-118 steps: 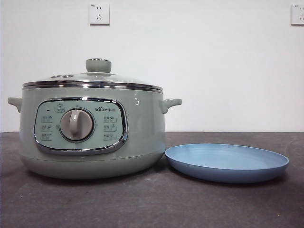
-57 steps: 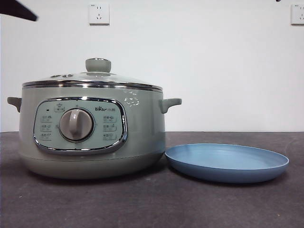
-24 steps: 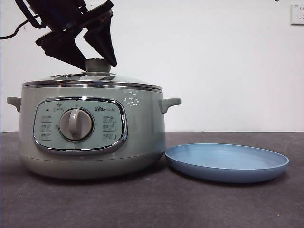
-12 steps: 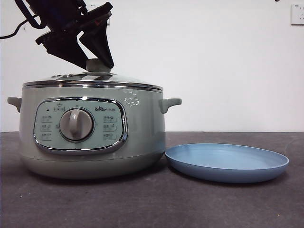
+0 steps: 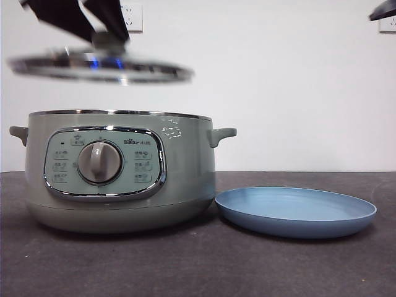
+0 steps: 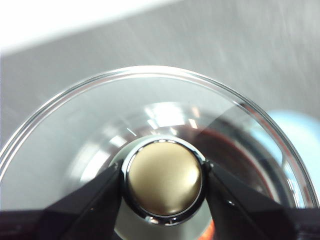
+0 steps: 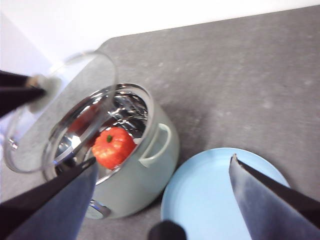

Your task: Take the pumpkin out from the steamer,put the pumpkin in the blue plate,close the lid

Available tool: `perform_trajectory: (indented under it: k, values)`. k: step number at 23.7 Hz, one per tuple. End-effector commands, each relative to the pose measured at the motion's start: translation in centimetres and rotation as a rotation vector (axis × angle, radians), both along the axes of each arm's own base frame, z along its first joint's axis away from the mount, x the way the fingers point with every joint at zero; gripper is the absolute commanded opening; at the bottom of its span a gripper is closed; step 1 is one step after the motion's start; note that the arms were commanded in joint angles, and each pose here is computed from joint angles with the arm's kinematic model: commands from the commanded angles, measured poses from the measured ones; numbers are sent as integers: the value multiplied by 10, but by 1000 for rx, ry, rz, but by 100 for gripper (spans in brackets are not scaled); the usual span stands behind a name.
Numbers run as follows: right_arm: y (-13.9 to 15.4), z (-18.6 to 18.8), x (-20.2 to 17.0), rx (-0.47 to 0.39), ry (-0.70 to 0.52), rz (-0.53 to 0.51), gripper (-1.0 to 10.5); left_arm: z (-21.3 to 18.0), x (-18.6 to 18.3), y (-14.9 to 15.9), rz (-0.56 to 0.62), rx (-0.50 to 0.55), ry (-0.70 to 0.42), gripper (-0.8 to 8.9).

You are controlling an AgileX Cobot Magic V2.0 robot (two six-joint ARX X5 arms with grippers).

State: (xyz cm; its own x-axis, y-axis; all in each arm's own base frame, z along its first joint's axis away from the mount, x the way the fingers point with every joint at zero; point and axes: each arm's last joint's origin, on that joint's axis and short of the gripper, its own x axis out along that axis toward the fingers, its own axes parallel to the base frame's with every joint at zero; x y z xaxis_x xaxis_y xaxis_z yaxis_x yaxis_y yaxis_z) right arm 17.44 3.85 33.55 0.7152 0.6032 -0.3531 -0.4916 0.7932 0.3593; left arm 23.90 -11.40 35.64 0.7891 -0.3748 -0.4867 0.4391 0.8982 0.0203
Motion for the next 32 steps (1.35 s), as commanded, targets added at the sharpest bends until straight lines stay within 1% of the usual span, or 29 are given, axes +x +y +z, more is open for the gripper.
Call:
perform_trajectory:
  k: [1, 5, 10, 13, 17, 19, 21, 24, 27, 29, 32]
  values:
    - [14, -1, 10, 19, 21, 56, 438, 26, -18, 11, 37, 4, -124, -8]
    - [42, -2, 29, -1, 70, 159, 438, 44, -46, 28, 125, 42, -196, -8]
    - [86, 1, 60, -57, 108, 296, 439, 56, -77, 47, 256, 83, -244, -8]
    - [116, 4, 77, -131, 122, 351, 442, 59, -94, 57, 324, 134, -263, -8]
    - [160, 8, 95, -275, 121, 398, 458, 61, -111, 68, 401, 177, -265, -8]
    - [181, 11, 103, -357, 121, 407, 546, 61, -118, 72, 425, 192, -267, -8]
    - [207, 13, 111, -462, 122, 423, 592, 61, -124, 76, 452, 207, -267, -8]
    - [245, 13, 120, -595, 134, 435, 600, 59, -126, 77, 459, 242, -248, -8]
    - [279, 1, 124, -728, 95, 422, 600, 57, -126, 77, 453, 256, -228, -8]
    - [295, -12, 127, -787, 73, 434, 599, 57, -126, 77, 451, 256, -228, -8]
    - [309, -37, 135, -819, 82, 450, 599, 57, -126, 77, 451, 256, -227, -8]
